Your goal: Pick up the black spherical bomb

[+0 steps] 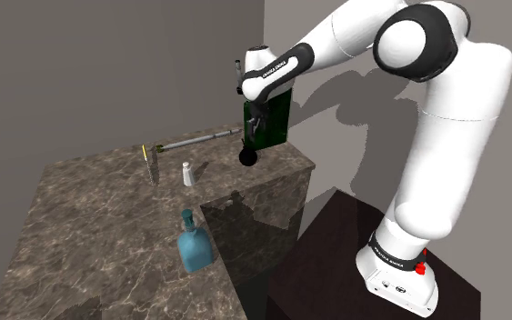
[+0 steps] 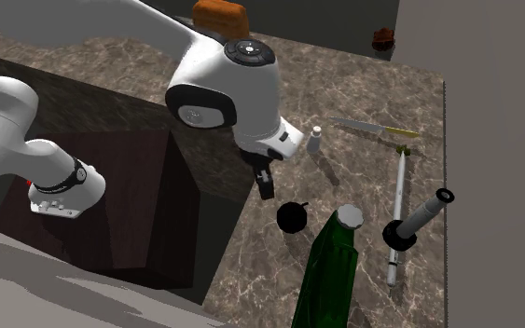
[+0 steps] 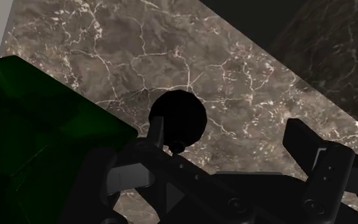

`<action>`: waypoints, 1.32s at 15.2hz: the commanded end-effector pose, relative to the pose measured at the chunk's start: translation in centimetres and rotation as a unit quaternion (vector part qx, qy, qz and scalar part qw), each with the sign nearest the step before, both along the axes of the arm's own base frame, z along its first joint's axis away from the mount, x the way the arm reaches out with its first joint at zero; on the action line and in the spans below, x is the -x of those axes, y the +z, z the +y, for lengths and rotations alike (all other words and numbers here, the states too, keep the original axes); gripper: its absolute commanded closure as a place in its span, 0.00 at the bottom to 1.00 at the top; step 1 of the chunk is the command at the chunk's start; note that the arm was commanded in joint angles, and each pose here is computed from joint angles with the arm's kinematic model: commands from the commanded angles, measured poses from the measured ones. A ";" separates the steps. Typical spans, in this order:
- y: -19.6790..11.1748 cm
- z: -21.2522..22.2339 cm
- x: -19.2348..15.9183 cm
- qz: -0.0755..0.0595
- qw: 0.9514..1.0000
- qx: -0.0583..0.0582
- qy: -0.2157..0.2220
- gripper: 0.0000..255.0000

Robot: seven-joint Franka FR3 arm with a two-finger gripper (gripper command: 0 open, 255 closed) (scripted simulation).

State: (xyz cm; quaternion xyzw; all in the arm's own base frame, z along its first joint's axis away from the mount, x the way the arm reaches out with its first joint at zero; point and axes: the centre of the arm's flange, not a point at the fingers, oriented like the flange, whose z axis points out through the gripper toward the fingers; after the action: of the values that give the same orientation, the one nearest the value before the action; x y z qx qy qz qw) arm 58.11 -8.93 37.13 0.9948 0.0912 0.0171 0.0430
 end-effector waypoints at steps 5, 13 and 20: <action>-4.9 -1.4 -6.3 -0.002 1.000 0.008 0.007 0.00; -9.9 -2.3 -10.3 -0.003 1.000 0.014 0.011 0.00; -11.8 -2.3 -10.3 -0.003 1.000 0.014 0.011 1.00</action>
State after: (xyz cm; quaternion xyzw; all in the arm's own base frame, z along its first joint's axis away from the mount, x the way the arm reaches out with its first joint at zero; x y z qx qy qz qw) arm 68.42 -11.24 25.38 0.9929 0.1025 0.0189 0.0565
